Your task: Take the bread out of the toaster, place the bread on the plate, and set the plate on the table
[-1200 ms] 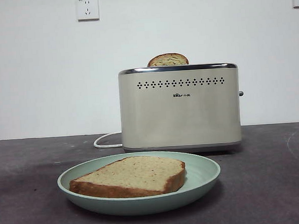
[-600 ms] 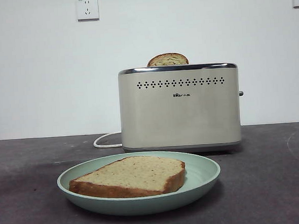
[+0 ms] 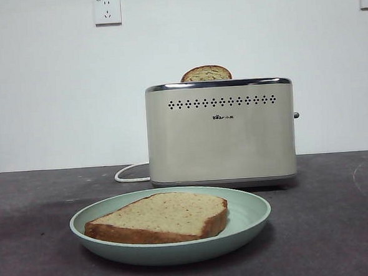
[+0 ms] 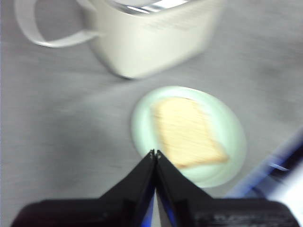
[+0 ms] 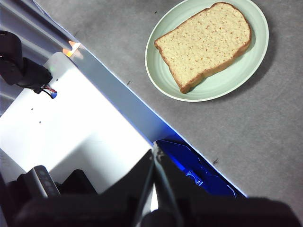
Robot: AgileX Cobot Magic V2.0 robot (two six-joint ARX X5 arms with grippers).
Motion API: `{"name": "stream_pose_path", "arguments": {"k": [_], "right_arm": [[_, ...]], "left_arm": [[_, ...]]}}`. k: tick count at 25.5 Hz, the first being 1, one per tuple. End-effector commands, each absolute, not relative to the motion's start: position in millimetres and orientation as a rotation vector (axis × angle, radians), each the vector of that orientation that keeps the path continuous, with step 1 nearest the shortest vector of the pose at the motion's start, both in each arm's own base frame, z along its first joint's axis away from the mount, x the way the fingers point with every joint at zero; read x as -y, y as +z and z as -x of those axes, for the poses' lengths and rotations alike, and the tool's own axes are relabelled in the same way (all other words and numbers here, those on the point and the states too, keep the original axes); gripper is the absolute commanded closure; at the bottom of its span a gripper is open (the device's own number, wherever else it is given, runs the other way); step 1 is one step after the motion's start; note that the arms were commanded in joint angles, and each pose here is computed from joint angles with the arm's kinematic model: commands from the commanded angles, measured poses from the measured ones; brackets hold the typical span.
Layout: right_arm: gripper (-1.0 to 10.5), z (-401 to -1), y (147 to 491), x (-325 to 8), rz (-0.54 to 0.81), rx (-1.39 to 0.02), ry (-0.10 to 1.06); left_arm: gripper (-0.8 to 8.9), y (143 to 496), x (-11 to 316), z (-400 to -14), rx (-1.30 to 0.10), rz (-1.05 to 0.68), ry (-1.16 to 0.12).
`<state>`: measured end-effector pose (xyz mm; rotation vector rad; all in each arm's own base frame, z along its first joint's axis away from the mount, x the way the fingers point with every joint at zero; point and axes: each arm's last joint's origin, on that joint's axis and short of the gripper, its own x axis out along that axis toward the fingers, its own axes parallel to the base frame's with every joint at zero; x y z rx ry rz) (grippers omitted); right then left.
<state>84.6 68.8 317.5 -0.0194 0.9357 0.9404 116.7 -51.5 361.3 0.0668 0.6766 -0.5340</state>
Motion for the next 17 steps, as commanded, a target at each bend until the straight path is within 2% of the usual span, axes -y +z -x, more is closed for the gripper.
{"name": "stream_pose_path", "arguments": {"k": [1,4,8,10,13,17], "right_arm": [[9.4,-84.7,317.1,-69.1,0.022,-0.93,0.948],[9.4,-84.7,317.1,-69.1,0.022,-0.93,0.948],[9.4,-84.5,317.2,-69.0,0.022,-0.929,0.948],[9.4,-84.6,317.2,-69.0,0.022,-0.928,0.948],[9.4,-84.6,317.2,-69.0,0.022,-0.928,0.948],[9.4,-84.6,317.2,-69.0,0.022,-0.928,0.948]], "left_arm": [[8.18,362.5,51.1,-116.5,-0.658,-0.1,-0.492],[8.18,368.0,49.8,-120.1,-0.575,-0.126,-0.45],[8.18,393.6,33.2,-129.0,-0.119,-0.097,-0.306],[8.18,389.1,21.0,-122.3,0.027,-0.078,-0.254],[8.18,351.7,3.3,-109.7,0.08,-0.083,-0.104],[8.18,305.6,-4.4,-103.4,0.065,-0.085,-0.03]]}}
